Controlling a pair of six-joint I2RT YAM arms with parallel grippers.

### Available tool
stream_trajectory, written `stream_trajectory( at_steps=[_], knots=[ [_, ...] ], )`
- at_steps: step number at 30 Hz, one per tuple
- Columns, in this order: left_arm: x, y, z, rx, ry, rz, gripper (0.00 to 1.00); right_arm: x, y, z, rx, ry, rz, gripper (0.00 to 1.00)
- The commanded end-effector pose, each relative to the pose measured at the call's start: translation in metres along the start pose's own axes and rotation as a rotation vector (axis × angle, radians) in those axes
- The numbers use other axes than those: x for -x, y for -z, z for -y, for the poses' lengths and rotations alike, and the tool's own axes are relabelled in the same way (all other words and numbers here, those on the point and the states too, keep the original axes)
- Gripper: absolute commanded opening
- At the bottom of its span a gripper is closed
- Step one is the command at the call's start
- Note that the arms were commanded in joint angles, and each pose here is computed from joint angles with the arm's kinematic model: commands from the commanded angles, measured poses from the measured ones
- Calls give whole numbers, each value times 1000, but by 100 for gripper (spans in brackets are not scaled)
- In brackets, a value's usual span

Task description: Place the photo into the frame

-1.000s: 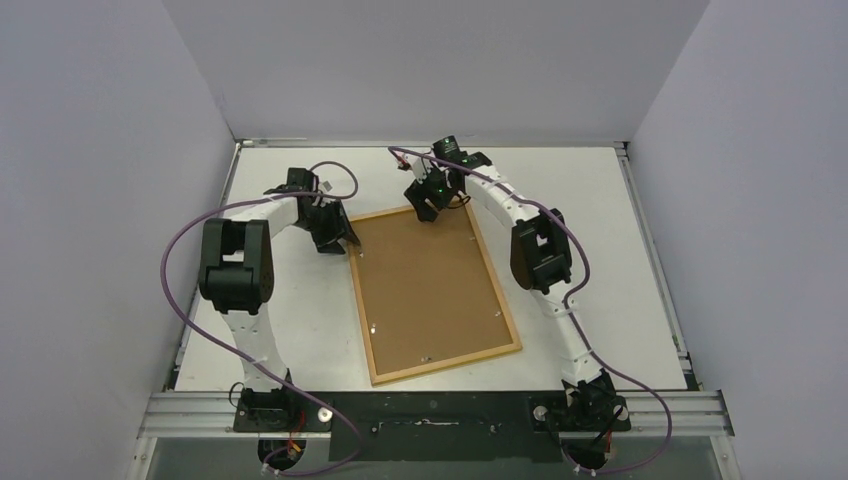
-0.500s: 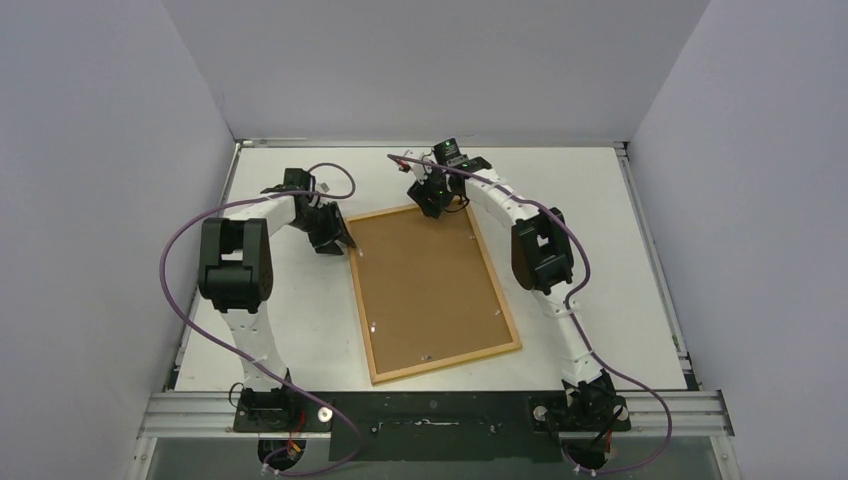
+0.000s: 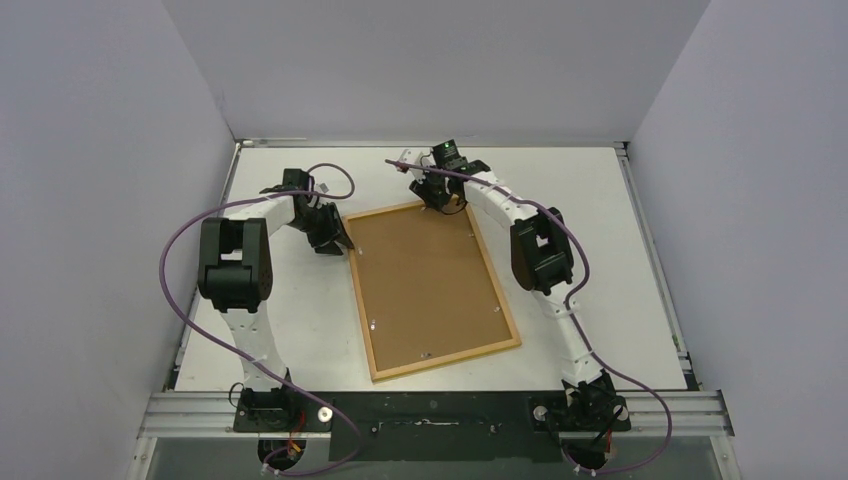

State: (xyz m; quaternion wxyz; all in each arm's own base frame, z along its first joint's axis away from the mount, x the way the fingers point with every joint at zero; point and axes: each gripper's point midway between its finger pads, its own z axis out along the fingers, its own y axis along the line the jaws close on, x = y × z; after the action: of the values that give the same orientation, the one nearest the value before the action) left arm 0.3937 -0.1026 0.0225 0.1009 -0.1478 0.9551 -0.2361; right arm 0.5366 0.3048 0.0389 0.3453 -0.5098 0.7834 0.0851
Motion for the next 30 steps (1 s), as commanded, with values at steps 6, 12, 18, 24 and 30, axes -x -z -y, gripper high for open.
stream_trajectory(
  at_steps=[6,12,18,24,30],
  knots=[
    [3,0,-2,-6,-3,-15,36,-20,-5,-9,-25,-84,-40,31],
    [31,24,11,13,-69,78,36,18,35,22,-180,-341,124,40],
    [71,50,35,-20,-157,214,45,55,90,40,-211,-779,335,57],
    [112,51,74,-169,-212,303,50,44,94,23,-171,-1146,370,61],
    [136,21,118,-297,-278,313,50,40,74,-5,-34,-1491,423,52]
  ],
)
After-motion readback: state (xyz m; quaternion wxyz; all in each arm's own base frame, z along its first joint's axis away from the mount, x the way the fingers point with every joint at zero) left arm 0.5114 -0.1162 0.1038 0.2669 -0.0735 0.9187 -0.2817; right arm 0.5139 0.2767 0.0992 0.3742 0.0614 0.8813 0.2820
